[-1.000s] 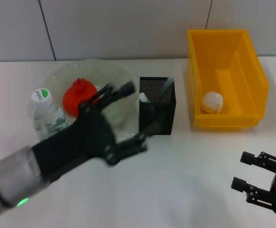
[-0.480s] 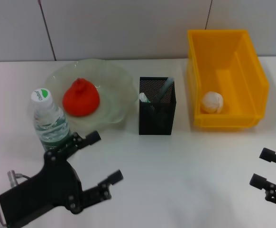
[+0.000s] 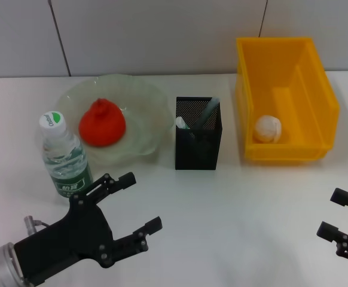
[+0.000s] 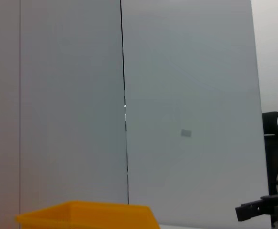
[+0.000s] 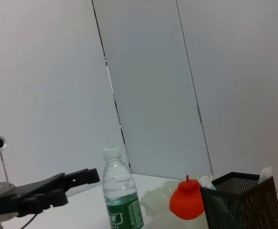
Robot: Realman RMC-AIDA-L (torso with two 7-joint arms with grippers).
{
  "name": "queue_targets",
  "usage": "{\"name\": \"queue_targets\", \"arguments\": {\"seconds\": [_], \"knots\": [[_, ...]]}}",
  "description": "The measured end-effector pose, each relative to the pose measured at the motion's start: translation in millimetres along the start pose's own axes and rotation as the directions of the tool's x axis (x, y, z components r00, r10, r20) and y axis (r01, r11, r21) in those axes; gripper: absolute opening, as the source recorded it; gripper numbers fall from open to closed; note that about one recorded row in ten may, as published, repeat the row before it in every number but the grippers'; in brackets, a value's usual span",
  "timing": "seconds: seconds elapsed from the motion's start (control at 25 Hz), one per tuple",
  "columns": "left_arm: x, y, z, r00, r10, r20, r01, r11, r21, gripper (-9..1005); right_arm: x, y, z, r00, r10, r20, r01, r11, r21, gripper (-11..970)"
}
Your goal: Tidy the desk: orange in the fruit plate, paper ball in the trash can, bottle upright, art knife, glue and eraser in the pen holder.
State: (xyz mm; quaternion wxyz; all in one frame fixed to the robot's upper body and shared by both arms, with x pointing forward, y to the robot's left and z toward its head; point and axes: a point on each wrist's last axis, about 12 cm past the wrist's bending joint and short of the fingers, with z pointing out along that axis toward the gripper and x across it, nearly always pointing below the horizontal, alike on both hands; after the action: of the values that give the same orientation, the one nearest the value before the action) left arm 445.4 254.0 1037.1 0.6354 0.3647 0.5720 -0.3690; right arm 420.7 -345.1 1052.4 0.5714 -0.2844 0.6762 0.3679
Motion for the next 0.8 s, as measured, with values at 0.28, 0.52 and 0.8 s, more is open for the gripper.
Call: {"name": "queue_targets", "arguments": {"seconds": [0.28,0.52,0.8], "knots": [[5,4.5,5,0.998,-0.018,-0.059,0.020,0.999,0.036,844,1,2.0,1,1.000,0.000,0.005,0.000,1.000,-0.009,773],[4,12.9,7,0.989,-0.067,-0.133,0.082,0.991,0.108,844,-1,0.7,5,0.999,-0.014,-0.033,0.012,0.998,-0.061,773],[6,19.8,12,0.968,-0.113,-0.224,0.148,0.978,0.146,844,-1,-0.3,24,0.994,-0.026,-0.107,0.008,0.985,-0.171,773]]}}
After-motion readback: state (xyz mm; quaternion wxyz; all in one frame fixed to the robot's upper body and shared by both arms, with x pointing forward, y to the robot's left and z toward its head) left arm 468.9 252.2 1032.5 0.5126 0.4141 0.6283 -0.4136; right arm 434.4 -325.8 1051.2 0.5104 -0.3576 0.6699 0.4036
